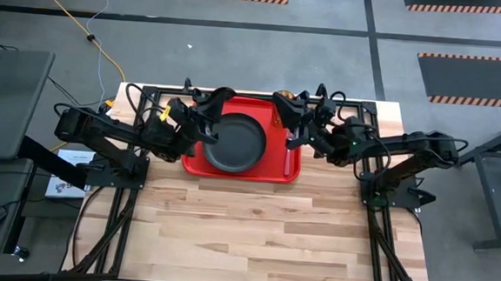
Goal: Pick and place plate/cup/fork/spoon on tray
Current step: Put the black spoon on the red serving tray to right of the black plate
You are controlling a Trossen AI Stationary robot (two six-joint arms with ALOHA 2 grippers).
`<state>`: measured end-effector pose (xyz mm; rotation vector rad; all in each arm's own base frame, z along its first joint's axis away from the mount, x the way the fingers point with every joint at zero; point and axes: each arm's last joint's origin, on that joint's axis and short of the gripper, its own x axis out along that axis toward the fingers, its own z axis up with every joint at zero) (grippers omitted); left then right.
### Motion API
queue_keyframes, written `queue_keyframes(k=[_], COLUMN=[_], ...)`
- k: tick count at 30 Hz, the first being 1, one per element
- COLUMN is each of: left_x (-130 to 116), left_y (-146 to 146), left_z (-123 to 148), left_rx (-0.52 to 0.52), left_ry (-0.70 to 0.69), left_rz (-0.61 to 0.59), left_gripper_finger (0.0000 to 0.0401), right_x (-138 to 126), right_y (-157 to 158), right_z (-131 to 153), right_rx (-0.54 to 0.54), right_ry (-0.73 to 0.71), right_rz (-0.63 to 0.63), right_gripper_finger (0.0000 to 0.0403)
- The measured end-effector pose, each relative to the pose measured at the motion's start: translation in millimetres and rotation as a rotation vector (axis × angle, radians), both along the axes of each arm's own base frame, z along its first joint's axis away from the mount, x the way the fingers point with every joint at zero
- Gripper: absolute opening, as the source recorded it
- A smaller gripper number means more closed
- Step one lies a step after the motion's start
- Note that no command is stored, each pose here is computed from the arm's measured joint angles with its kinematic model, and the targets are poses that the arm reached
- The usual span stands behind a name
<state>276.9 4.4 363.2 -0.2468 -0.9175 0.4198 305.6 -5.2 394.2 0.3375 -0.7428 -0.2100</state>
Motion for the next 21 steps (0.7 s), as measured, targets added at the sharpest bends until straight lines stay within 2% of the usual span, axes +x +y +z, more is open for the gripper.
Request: queue_keyframes(k=[4, 7, 16, 19, 21], left_x=[-1.8, -7.8, -50.6, -67.9, -74.0], left_y=[1.0, 1.9, 11.2, 16.7, 20.7], left_z=[1.3, 8.0, 29.7, 31.8, 33.2], left_rx=[-0.016, -0.011, -0.04, -0.079, -0.106], left_ry=[0.013, 0.077, 0.389, 0.488, 0.569], left_rz=[0.016, 0.037, 0.055, 0.045, -0.013], left_gripper_finger=[0.0005, 0.0004, 0.0002, 0.0002, 0.0001], right_x=[0.5, -1.7, -34.9, -49.1, -54.3], right_y=[-0.5, -0.8, -1.1, -3.0, -5.2], right_z=[-0.9, -0.5, 3.8, -2.2, -8.9], right_rx=[0.034, 0.05, 0.056, 0.088, 0.131], right_ry=[0.009, 0.074, 0.428, 0.579, 0.667], right_rz=[0.018, 0.027, 0.028, 0.097, 0.168], right_gripper_finger=[0.0002, 0.0023, 0.0173, 0.0209, 0.0222])
